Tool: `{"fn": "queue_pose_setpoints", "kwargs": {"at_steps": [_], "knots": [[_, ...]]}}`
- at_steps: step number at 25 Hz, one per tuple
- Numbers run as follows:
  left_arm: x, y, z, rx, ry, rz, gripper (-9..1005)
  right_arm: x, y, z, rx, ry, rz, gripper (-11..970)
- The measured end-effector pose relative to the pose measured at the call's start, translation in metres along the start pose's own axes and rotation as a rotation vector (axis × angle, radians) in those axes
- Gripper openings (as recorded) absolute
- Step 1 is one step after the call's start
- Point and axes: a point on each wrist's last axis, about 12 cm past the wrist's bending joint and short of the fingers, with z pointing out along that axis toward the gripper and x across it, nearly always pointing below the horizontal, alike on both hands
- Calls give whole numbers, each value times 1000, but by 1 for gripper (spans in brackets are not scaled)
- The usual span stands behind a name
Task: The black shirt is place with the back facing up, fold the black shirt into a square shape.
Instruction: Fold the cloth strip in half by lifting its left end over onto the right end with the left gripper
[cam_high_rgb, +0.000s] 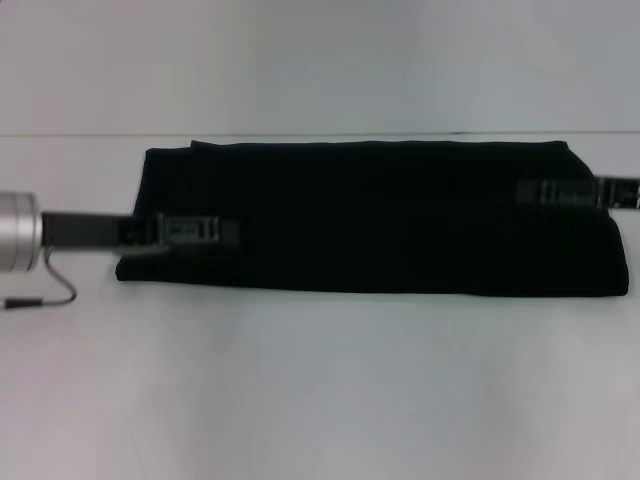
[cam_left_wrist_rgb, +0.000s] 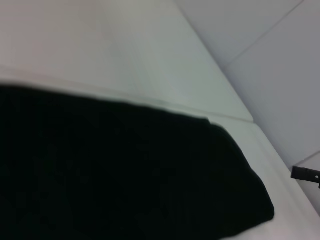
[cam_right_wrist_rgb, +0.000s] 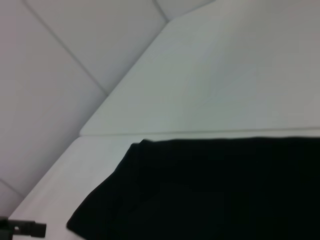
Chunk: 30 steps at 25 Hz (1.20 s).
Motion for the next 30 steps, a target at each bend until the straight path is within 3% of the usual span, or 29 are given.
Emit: {"fn": "queue_pose_setpoints", "kwargs": {"at_steps": [7, 16, 23, 30], "knots": [[23, 10, -8, -17, 64, -175, 925, 11, 8, 7, -57, 45, -49, 803], [17, 24, 1, -135, 35, -442, 926, 13, 29, 8, -218, 85, -261, 802], [17, 30, 3, -177, 8, -553, 926, 5, 45, 8, -263, 110, -389, 801], [18, 37, 5, -210, -35, -615, 920, 1, 51, 12, -264, 136, -432, 800]]}}
